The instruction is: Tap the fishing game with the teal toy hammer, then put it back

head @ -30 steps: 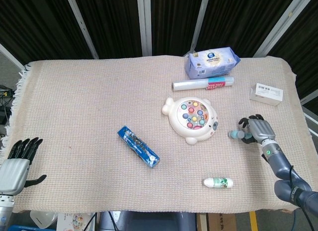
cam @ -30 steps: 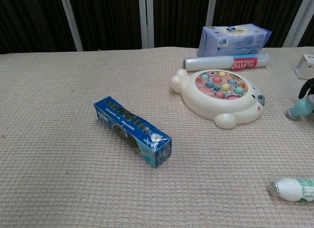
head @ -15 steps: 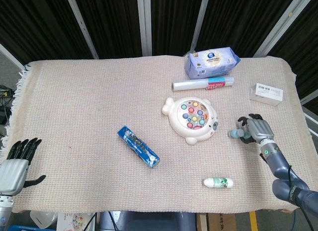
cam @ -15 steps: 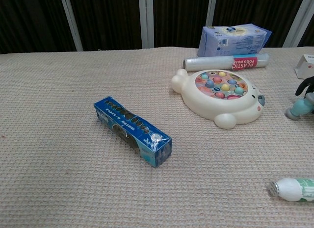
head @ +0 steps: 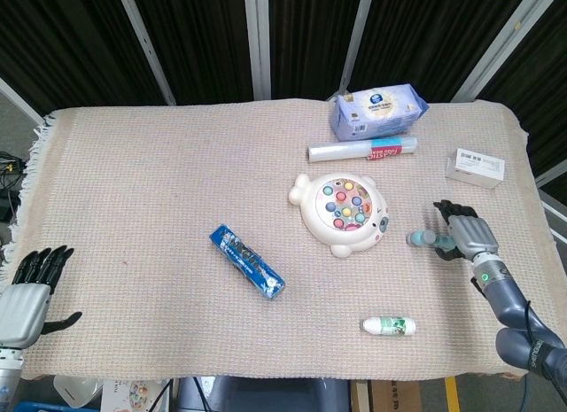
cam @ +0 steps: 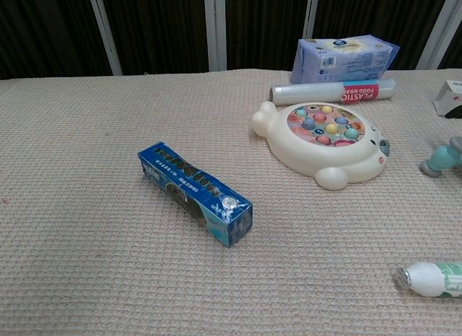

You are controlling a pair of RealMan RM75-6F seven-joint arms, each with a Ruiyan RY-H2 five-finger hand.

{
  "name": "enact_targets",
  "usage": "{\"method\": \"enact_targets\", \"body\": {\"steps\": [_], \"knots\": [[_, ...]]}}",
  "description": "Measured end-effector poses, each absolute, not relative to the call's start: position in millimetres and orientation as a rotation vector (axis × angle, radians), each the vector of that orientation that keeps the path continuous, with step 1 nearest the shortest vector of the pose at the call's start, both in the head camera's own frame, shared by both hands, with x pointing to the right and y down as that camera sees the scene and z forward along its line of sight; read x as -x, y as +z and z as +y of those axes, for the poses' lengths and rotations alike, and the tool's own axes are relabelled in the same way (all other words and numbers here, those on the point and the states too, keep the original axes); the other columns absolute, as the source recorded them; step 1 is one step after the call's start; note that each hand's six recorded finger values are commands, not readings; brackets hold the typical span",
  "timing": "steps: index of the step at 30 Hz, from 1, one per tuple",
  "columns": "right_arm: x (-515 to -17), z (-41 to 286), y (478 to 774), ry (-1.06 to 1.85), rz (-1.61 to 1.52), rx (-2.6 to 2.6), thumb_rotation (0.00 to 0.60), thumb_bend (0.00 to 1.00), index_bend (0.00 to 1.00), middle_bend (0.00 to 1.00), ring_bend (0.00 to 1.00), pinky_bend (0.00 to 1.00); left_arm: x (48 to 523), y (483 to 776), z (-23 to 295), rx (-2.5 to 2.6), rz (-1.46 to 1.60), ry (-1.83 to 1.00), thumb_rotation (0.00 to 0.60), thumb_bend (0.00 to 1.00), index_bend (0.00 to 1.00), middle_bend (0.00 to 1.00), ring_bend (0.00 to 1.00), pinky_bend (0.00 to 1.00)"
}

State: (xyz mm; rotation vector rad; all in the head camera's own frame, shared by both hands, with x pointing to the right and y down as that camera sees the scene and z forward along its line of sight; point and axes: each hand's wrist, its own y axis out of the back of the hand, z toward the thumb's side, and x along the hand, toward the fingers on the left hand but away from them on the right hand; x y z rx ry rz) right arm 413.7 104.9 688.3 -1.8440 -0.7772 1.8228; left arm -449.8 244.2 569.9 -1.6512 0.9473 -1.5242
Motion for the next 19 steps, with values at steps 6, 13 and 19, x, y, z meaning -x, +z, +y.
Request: {"method": "enact_targets", "body": {"steps": [6,13,19], "knots": [[-424,113,662,1.781,-0.895,1.815,0.6,0.34,0.0,0.0,0.0,0.0,456,569,244,1.644,0.98,-1.53,0.6,0.08,0.01,0.03,0.0,0.0],[-444,137,608,1.614,-1.119,1.687,0.6,0.34,0.0,0.0,0.0,0.0,462,568,247,1.634,1.033,-1.529,0.6,0.08,0.01,0.03,0.0,0.0],[-451,180,566,1.449,-1.231,1.595,0.6,0.34,0.0,0.0,0.0,0.0,460,565,249,1.631,1.052,-1.497,0.6,0.08,0.01,0.03,0.0,0.0]]}}
